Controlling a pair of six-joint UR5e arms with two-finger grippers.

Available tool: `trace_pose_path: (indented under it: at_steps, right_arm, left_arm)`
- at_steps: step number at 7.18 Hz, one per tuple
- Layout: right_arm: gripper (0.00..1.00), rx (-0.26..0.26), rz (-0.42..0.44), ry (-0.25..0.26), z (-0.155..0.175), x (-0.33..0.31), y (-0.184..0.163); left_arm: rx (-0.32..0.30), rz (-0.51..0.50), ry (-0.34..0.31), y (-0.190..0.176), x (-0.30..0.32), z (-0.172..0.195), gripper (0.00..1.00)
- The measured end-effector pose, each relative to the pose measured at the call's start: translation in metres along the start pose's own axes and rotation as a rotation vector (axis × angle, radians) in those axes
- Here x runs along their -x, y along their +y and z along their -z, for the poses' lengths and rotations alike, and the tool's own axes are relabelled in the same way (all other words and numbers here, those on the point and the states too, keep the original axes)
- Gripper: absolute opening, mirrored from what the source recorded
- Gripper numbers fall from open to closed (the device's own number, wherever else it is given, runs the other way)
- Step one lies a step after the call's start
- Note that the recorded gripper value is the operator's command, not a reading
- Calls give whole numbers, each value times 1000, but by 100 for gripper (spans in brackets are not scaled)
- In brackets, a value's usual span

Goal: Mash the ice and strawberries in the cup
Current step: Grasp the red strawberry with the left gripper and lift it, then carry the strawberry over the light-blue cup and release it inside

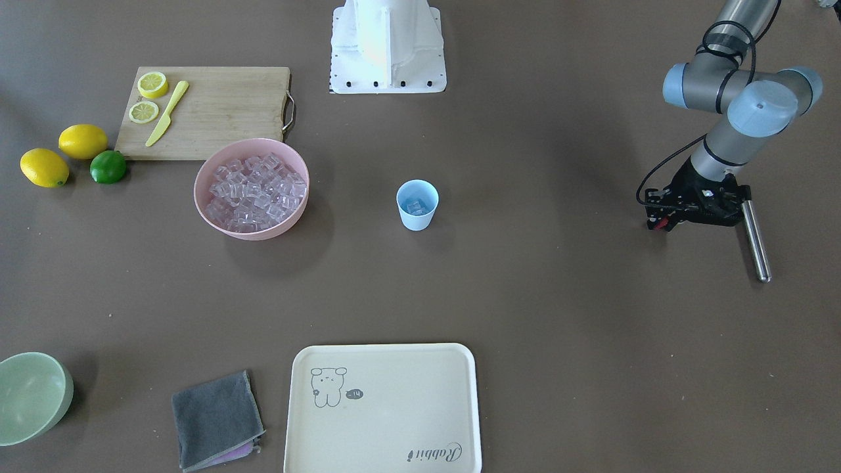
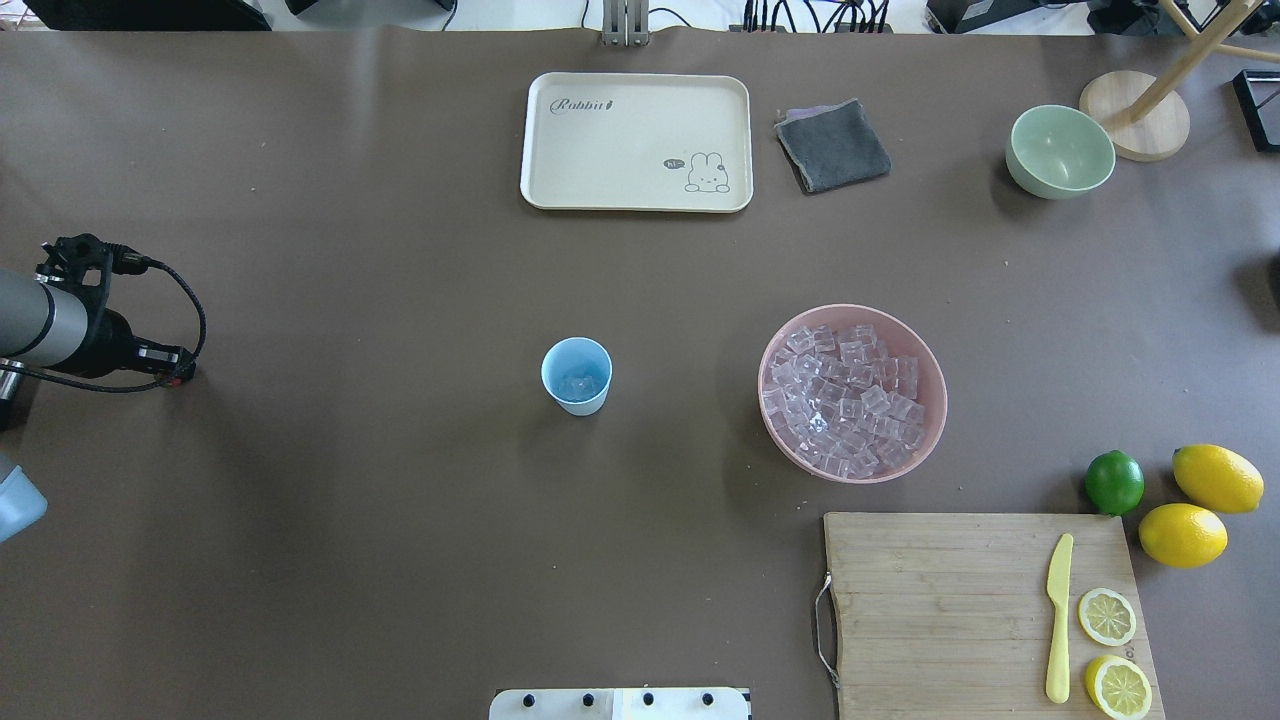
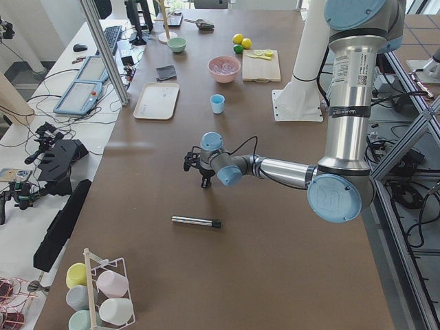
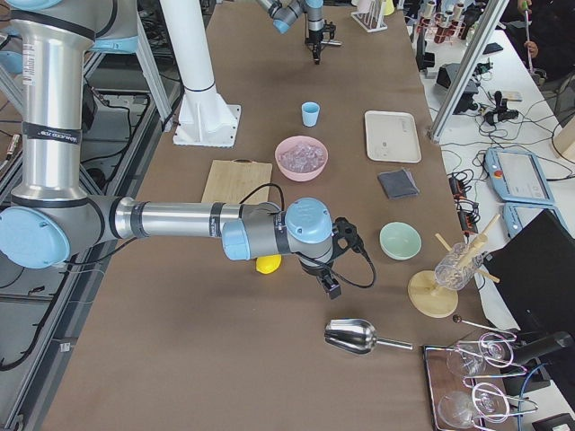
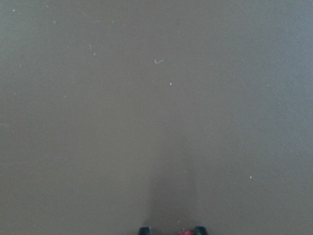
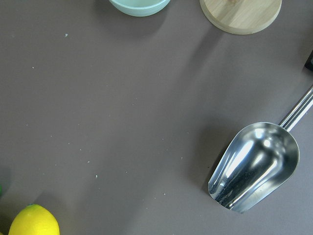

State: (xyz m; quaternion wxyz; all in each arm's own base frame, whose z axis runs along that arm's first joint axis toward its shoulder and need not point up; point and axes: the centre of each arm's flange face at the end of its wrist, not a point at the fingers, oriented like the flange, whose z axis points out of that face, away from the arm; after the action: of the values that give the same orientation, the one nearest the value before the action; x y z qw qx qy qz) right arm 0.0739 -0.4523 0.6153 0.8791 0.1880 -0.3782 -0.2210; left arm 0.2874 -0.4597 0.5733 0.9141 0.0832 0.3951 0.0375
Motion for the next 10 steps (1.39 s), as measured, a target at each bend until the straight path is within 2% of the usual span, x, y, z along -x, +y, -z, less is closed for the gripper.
trace_pose_path:
  at_steps: [1,3,5,7,8,10]
  right_arm:
    - [99,-1,0,-1,0,0,0]
    - [99,-1,-2,-1,0,0,2]
    - [99,-3,-2,-1,1,-1,1]
    - [99,-2,-4,-1,2,-1,-2]
    - [99,-3,-6,-1,2,-2,-3]
    - [99,-12,-15,-5,6,-2,-1]
  left_arm:
    - [11,11,8,-7,-8,12,11]
    - [-7,12,34,-34,-44,45,11]
    - [-7,35,37,-78,-118,86,11]
    - [2,118,48,-114,-206,128,11]
    - [10,160,67,-115,-250,135,12]
    - [1,247,108,-94,-346,136,12]
